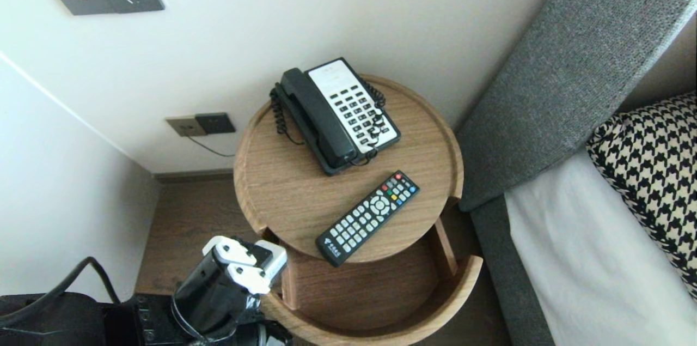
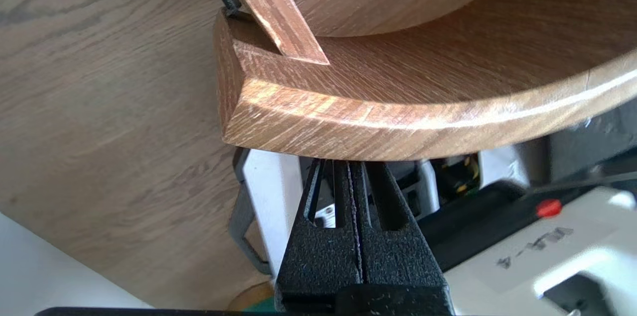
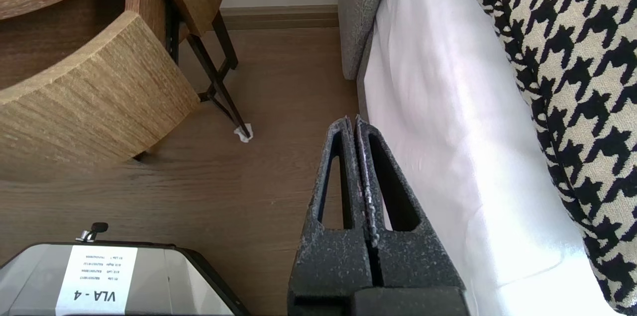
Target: Close the nightstand drawer
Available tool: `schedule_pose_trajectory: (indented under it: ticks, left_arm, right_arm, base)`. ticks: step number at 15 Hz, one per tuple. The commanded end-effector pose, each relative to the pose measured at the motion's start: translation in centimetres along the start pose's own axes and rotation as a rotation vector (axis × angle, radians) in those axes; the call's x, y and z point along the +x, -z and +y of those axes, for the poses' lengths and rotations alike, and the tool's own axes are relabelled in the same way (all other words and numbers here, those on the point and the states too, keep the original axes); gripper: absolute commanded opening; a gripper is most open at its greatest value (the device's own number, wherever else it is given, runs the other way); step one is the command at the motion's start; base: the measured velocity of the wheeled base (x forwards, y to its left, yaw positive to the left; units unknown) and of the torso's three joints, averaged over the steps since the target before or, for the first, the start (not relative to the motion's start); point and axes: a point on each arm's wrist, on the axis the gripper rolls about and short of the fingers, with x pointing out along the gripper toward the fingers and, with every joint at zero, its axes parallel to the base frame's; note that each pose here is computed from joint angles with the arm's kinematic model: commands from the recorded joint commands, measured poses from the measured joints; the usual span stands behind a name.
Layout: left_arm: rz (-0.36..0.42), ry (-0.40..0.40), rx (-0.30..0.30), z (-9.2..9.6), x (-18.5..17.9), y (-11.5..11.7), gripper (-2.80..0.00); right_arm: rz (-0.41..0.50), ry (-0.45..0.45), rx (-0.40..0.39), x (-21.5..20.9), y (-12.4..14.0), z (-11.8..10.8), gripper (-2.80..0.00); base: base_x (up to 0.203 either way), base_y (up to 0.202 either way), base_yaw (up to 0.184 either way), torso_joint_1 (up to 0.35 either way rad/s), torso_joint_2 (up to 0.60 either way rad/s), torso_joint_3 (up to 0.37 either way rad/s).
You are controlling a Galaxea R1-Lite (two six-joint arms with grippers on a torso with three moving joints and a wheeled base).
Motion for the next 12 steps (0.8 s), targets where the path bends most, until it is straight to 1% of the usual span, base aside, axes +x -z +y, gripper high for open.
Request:
schedule_pose_trajectory:
  ticks: [1,3,5,6,12]
  left_arm:
    - [-0.024,-0.008,-0.05,0.3,0.1,-0.7,-2.8]
    - [-0.048,-0.014,-0.075,0.5,-0.1,-1.3,-2.8]
    - [-0.09,-0.092,-0.115,0.7,0.1,-1.9,-2.8]
    - [-0.101,-0.111,-0.125,0.8,0.3,-2.1,-2.8]
    - [-0.123,-0.117,-0.137,1.1,0.3,-2.7,-2.8]
  right_arm:
    - [-0.003,-0.001,-0.001,0.0,0.0,0.0,-2.8]
    - [-0.003,-0.001,-0.001,0.0,0.0,0.0,-2.8]
    - [-0.003,-0.001,-0.001,0.0,0.0,0.0,-2.8]
    - [-0.003,-0.001,-0.001,0.0,0.0,0.0,-2.8]
    - [-0.003,-0.001,-0.001,0.0,0.0,0.0,-2.8]
  base:
    - [0.0,0.0,0.0,0.0,0.0,0.0]
    - [0.0,0.0,0.0,0.0,0.0,0.0]
    - [0.0,0.0,0.0,0.0,0.0,0.0]
    - [0.0,0.0,0.0,0.0,0.0,0.0]
    - [0.0,0.0,0.0,0.0,0.0,0.0]
